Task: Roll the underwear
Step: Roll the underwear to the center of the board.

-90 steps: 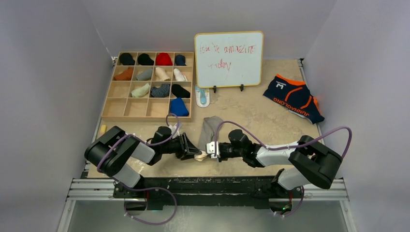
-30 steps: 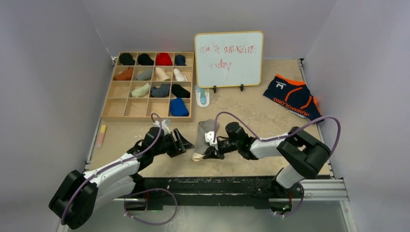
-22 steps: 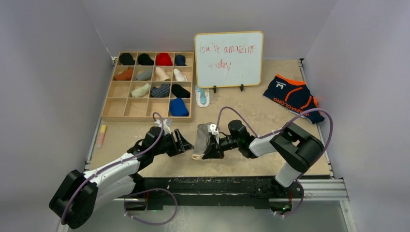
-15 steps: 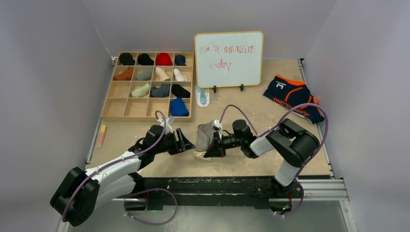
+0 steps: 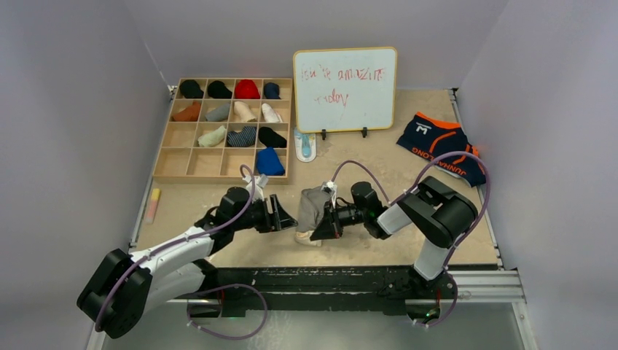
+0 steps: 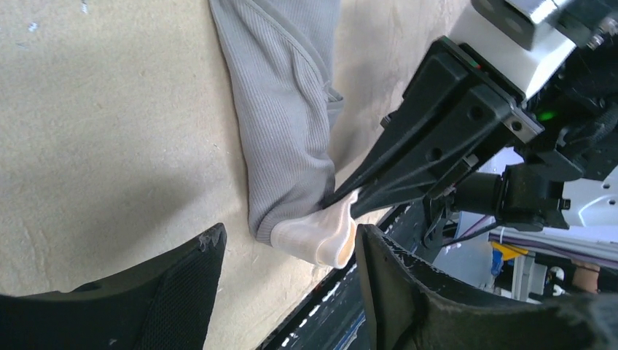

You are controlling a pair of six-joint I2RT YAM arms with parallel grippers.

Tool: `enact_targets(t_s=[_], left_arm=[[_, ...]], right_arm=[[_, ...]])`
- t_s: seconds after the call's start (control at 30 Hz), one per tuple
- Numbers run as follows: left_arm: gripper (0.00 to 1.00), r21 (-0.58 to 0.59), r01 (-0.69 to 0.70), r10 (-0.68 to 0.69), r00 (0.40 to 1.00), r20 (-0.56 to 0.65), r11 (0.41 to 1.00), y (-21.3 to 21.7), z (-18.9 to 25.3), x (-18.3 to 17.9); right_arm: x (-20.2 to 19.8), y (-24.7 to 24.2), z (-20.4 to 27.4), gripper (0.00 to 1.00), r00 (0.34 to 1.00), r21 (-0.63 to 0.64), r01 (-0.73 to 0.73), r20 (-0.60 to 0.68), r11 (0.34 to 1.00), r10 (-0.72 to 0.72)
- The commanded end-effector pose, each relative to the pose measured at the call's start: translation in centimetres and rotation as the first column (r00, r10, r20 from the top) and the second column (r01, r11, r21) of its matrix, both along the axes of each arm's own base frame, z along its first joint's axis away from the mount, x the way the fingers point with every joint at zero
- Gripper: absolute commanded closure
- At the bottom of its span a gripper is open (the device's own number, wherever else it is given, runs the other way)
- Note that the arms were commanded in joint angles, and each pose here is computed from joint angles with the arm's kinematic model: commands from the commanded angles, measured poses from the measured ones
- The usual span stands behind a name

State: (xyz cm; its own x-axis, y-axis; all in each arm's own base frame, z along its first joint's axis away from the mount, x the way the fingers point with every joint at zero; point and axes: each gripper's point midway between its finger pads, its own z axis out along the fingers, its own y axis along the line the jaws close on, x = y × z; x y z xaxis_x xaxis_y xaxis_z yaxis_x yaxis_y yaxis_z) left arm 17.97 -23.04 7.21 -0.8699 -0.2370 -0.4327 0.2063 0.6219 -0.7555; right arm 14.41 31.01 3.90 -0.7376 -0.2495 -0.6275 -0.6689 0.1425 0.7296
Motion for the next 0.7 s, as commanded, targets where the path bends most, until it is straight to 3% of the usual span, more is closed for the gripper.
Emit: enact_targets(t_s=[0.0,0.37,0.67], left_arm=[[0.36,-0.029,0.093,-0.090,0.992,0.083,0.995,-1.1,1.6,0.3],[0.35,-0.030,0.221,-0.218,0.973,0.076,0.975,-2.2,0.6,-0.7],[0.35,-0.038,0.292,-0.289,0.955,0.067,0.956,-2.9,-0.7,-1.1]], right_arm=[[0.1,-0.7,-1.8,1.00,0.990,-0.089,0.047,-0.125,0.995,-0.058],[1.0,-1.5,-4.0,1.00,0.946,-0.191,0.091,-0.289,0.977,-0.145],[1.4,-2.0,-4.2,0.98,0.937,-0.210,0.099,-0.310,0.973,-0.163]])
